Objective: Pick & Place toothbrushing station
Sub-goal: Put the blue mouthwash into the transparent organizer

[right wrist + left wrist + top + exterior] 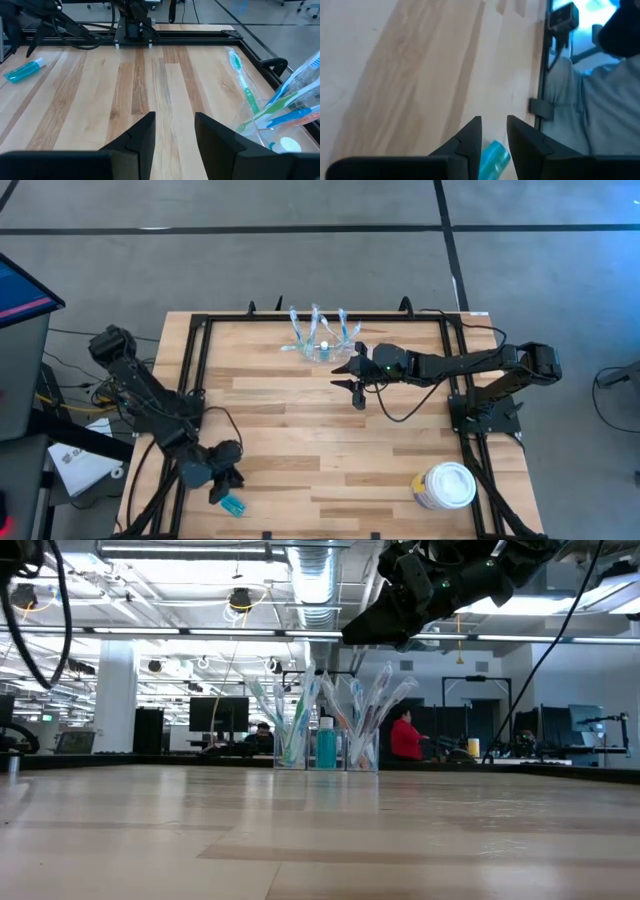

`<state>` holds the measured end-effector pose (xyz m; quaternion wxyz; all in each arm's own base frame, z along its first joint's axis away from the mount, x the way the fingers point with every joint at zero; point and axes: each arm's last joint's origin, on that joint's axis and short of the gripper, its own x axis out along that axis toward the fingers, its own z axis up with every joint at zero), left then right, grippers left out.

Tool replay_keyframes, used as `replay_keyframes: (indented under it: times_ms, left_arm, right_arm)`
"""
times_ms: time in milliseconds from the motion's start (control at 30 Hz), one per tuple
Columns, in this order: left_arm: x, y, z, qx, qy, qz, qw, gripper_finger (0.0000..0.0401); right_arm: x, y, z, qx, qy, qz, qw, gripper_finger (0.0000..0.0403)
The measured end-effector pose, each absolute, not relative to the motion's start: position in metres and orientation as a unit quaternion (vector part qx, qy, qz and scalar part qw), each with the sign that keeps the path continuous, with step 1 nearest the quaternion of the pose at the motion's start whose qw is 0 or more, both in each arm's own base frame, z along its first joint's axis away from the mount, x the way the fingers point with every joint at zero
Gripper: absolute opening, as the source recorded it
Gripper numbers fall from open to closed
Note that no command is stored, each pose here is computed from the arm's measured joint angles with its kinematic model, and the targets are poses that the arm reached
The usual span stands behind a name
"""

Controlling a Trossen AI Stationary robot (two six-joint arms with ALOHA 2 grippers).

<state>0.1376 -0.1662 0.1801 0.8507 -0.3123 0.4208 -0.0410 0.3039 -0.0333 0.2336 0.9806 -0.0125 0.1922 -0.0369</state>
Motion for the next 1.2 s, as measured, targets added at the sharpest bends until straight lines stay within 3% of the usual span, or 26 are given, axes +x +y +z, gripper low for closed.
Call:
replay_keyframes:
  times_ms: [367, 567, 733, 1200]
  left_arm:
    - [0.123, -0.177, 0.18, -0.272, 0.42, -0.077, 0.862, 0.0085]
    - [0.113, -0.18, 0.176, -0.194, 0.434, -0.124, 0.871, 0.0085]
    - [0.106, -0.177, 0.164, -0.149, 0.474, -0.172, 0.851, 0.0085]
    - [0.101, -0.174, 0.156, -0.148, 0.518, -0.203, 0.818, 0.0085]
  right_arm:
    - [0.304, -0.033, 0.234, -0.013, 0.192, -0.037, 0.981, 0.0127]
    - [0.304, -0.033, 0.234, -0.008, 0.192, -0.038, 0.981, 0.0127]
    - [0.304, -0.033, 0.234, 0.013, 0.191, -0.042, 0.981, 0.0127]
    - [0.304, -0.033, 0.234, 0.026, 0.191, -0.045, 0.98, 0.0127]
